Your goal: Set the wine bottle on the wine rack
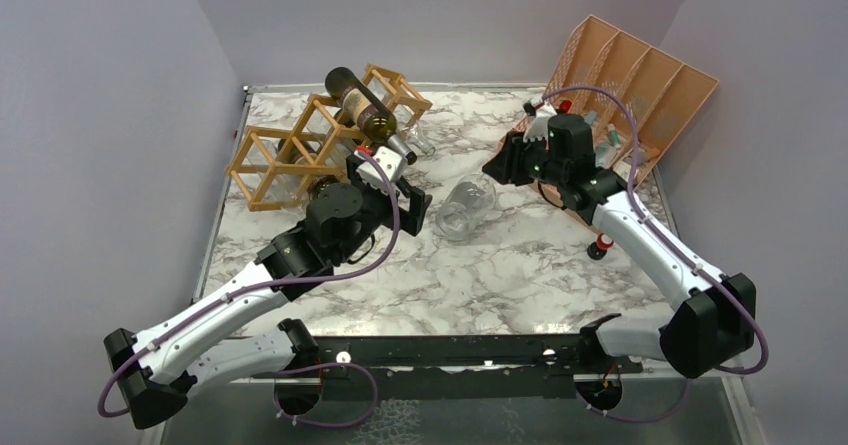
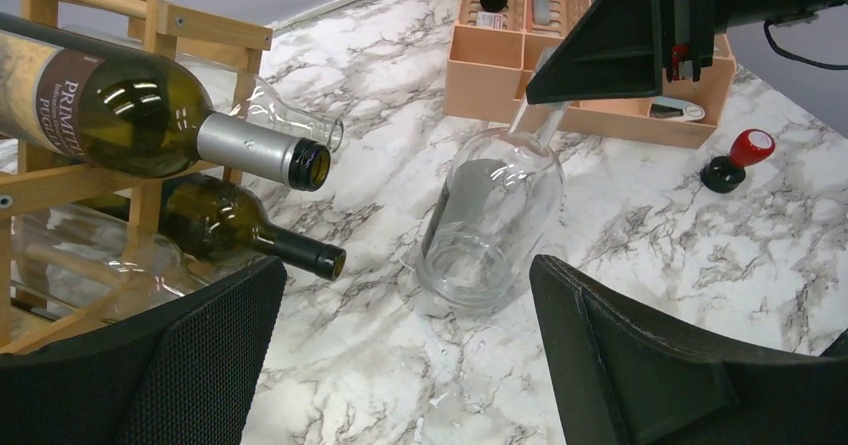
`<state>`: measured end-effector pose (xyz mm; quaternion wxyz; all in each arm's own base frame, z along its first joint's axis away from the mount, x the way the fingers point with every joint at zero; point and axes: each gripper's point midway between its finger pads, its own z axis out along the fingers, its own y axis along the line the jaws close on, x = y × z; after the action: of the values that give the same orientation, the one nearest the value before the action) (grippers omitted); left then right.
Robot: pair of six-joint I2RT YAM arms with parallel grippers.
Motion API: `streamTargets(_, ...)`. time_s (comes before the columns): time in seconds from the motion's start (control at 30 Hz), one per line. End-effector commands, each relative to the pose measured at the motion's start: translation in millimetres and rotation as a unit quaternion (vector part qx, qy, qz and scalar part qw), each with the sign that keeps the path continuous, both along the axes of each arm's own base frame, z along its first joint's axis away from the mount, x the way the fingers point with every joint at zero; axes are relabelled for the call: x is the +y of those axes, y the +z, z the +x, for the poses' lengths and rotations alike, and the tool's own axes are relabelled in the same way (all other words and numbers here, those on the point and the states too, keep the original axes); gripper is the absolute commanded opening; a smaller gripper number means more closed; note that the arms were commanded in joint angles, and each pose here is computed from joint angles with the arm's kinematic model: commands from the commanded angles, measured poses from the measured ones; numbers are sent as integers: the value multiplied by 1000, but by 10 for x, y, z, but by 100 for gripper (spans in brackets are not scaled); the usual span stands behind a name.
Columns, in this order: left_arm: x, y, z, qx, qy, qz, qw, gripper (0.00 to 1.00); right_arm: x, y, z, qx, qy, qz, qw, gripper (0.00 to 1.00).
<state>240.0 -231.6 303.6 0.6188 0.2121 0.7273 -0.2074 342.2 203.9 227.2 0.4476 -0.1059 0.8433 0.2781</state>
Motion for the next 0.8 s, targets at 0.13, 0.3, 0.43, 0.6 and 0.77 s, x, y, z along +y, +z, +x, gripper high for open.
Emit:
streamTargets(0.13, -118, -97, -3, 21, -12, -22, 999, 99, 52, 154, -302, -59, 9, 93, 994, 1)
streamTargets(0.3, -218, -325, -19, 53, -21, -28, 998, 99, -46, -264, -733, -31, 23, 103, 994, 1)
streamTargets(0.43, -284, -503, -20, 77, -23, -32, 996, 99, -10, -570, -1097, 12, 55, 138, 989, 1)
streamTargets(0.6, -344, -545, 15, 91, -18, -41, 995, 99, -11, -739, -1330, 40, 67, 160, 984, 1)
streamTargets(0.77, -346, -532, 35, 91, -13, -44, 995, 99, 7, -864, -1408, 65, 88, 144, 983, 1)
